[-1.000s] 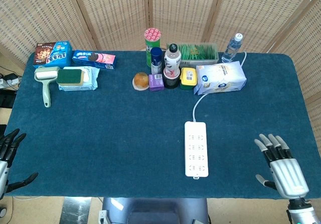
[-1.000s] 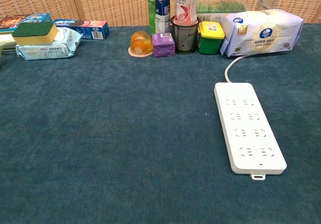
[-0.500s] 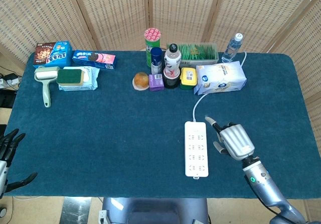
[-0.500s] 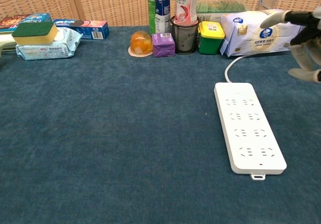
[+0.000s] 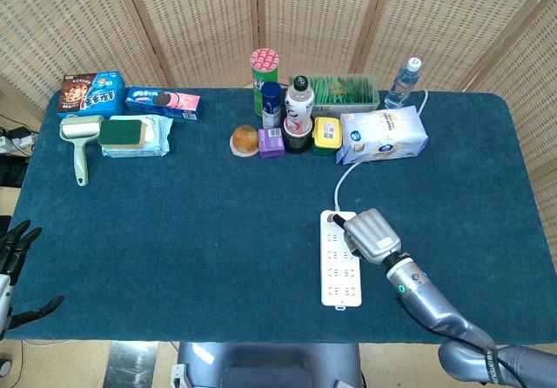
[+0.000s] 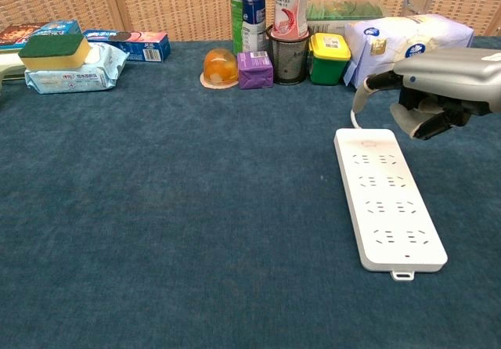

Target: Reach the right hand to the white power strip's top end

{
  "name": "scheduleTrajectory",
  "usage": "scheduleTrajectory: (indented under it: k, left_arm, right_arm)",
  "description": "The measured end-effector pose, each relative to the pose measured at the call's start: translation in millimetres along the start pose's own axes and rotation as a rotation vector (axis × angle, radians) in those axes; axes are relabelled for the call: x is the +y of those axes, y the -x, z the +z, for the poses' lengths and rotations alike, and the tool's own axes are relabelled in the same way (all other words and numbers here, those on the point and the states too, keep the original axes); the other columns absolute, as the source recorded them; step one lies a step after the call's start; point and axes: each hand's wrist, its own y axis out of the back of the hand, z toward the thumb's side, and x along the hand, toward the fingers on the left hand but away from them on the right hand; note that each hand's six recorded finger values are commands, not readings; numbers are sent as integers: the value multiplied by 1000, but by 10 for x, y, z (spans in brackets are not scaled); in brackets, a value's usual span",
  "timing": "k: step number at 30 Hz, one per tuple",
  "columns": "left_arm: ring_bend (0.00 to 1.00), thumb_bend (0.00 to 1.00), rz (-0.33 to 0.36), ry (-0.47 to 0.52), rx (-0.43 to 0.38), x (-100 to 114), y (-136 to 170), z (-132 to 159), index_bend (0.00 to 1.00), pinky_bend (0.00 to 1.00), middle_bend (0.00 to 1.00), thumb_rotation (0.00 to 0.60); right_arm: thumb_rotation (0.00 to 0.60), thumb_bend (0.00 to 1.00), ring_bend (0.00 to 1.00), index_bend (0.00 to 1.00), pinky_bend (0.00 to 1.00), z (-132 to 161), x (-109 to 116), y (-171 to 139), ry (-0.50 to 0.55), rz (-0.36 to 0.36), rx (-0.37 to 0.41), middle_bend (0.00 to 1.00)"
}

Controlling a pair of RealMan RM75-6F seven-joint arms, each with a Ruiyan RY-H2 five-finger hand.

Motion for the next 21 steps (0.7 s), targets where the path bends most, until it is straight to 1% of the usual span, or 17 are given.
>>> scheduleTrajectory:
  k: [5,10,21]
  left_arm:
    - [0,119,-6,-5,-1,-19,-3,9,0,7,0,600]
    - [0,119,-8,-10,7,-24,-20,-3,0,6,0,600]
    - [0,119,-11,-8,10,-21,-38,-12,0,6,0,600]
  right_arm:
    - [600,901,1000,272,1000,12,-62,120,-21,39,-18,912]
    - [600,901,1000,277,1000,-27,-173,162,-45,71,-38,912]
    - [600,902,1000,285,1000,-79,-311,225,-38,98,-63,912]
